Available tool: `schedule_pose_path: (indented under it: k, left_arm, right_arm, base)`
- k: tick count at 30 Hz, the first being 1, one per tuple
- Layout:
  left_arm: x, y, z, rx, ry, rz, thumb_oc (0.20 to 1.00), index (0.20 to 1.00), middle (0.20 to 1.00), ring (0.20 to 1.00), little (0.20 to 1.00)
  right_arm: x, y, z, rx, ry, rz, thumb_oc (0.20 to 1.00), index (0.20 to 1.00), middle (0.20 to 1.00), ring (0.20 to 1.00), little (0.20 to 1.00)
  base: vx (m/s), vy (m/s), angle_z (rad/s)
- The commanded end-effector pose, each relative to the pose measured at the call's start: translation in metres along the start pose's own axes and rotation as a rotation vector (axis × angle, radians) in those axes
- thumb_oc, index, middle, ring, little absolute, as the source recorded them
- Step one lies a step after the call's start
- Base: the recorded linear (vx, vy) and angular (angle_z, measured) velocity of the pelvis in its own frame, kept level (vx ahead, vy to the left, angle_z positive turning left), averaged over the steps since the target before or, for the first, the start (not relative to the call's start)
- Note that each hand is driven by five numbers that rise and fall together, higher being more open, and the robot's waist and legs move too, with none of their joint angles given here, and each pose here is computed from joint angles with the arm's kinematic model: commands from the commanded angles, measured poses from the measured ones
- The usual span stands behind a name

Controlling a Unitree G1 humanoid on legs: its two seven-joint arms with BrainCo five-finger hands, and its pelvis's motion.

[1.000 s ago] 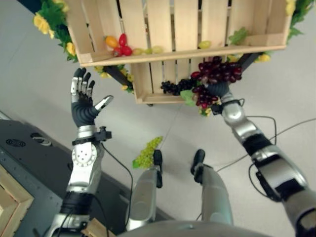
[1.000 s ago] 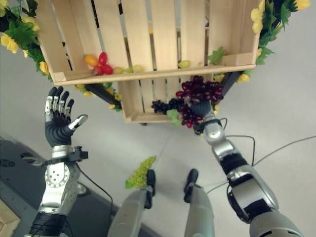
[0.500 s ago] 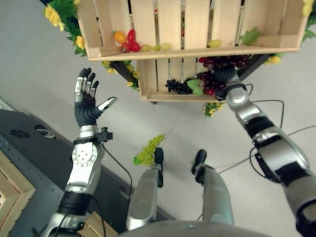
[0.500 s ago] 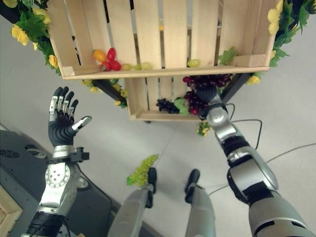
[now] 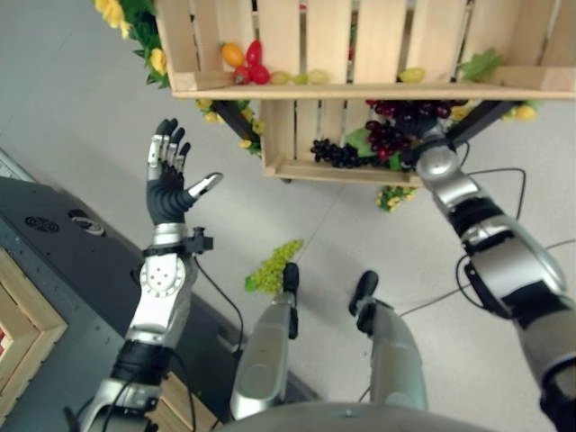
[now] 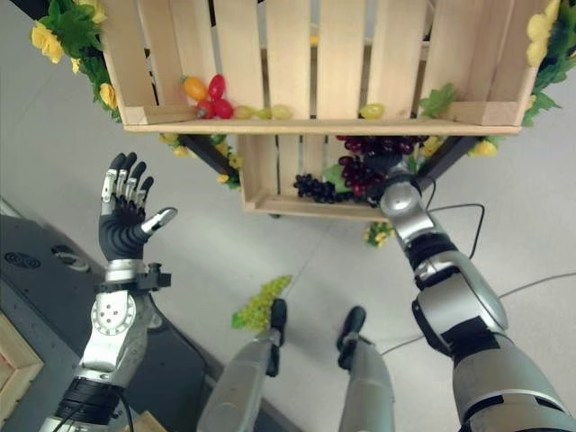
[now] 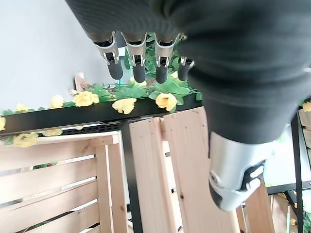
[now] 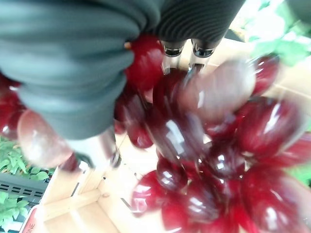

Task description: Pick up the fruits from the basket on one side to the basket on the other side

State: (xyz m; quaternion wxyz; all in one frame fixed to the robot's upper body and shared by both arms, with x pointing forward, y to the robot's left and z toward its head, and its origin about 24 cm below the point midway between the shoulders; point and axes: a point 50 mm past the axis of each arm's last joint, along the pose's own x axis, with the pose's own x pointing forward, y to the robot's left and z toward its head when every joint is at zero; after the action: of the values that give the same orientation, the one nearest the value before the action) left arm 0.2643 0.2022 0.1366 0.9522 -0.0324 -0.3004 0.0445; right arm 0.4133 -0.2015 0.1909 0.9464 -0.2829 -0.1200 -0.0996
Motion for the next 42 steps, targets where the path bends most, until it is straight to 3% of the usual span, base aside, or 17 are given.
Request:
schedule_pose_path:
  k: [1,28,36,42]
  left_arm:
    - [0.007,-0.004,0.019,0.004,-0.09,-0.05,1.0,1.0,1.0,1.0,1.0]
    - [0.005,0.001,0.01,0.02,0.007,-0.051,1.0,1.0,1.0,1.0,1.0]
    - [0.006,0.003,0.009,0.022,0.006,-0.033,1.0,1.0,1.0,1.0,1.0]
    - [0.007,0.002,0.009,0.013,-0.012,-0.02,1.0,1.0,1.0,1.0,1.0]
  right_arm:
    - [0.021,-0.008,0.066,0.083,-0.176,-0.048,1.0,1.0,1.0,1.0,1.0]
    - [0.022,0.027,0.055,0.313,0.105,-0.003,1.0,1.0,1.0,1.0,1.0]
    - [0.011,0.044,0.047,0.378,0.058,0.061,1.0,1.0,1.0,1.0,1.0]
    - [-0.004,0.038,0.031,0.434,-0.034,0.071,1.0,1.0,1.0,1.0,1.0]
  base:
    - [0.0,0.001,0.08]
    - [0.0,0.0,0.0]
    - [0.0,0.0,0.0]
    - [0.0,0.003,0.01]
